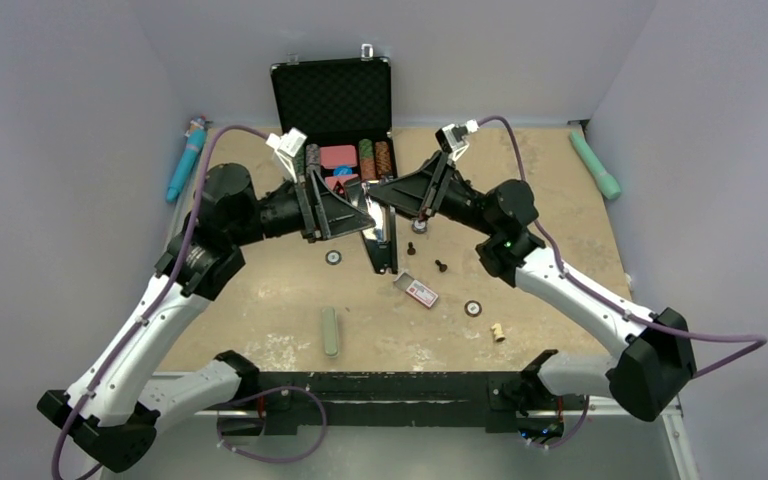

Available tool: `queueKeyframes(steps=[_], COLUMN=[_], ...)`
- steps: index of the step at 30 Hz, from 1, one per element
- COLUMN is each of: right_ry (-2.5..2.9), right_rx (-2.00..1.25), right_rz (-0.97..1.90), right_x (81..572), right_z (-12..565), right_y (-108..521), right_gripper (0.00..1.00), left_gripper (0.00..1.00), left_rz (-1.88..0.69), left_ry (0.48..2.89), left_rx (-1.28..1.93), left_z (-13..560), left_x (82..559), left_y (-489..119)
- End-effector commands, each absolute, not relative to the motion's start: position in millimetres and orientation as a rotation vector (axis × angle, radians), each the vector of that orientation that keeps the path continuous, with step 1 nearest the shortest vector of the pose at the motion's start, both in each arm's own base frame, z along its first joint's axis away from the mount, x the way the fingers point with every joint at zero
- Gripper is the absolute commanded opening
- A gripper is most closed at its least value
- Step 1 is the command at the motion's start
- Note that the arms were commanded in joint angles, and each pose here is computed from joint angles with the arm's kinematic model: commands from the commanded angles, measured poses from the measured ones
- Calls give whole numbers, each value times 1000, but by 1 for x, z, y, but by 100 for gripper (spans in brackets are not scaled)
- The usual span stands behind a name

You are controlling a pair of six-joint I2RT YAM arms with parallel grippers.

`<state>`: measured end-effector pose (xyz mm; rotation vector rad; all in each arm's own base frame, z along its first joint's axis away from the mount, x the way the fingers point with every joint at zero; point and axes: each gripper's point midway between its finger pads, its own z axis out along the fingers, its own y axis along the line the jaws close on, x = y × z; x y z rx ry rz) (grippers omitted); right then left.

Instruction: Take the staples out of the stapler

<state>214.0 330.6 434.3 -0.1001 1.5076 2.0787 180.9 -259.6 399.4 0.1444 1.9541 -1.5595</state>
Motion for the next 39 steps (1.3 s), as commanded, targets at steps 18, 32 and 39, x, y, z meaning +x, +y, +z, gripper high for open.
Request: queueKeyframes(steps=[18, 32, 39], right_ry=[1637, 2126, 2172], right_rx=[11, 368, 485], right_rz=[2013, 1850, 1862], right_x=[231, 234, 235], right_z=[389, 250, 228], right_y=[333, 331, 328], right_gripper=[0, 0, 0], left_gripper=[0, 0, 0], left_rz=[-1592, -1562, -1559], left_ry=[2015, 2254, 2344], left_rx=[40, -248, -391], left_z=[362, 267, 229], left_x=[190, 205, 208], left_y=[-268, -273, -275])
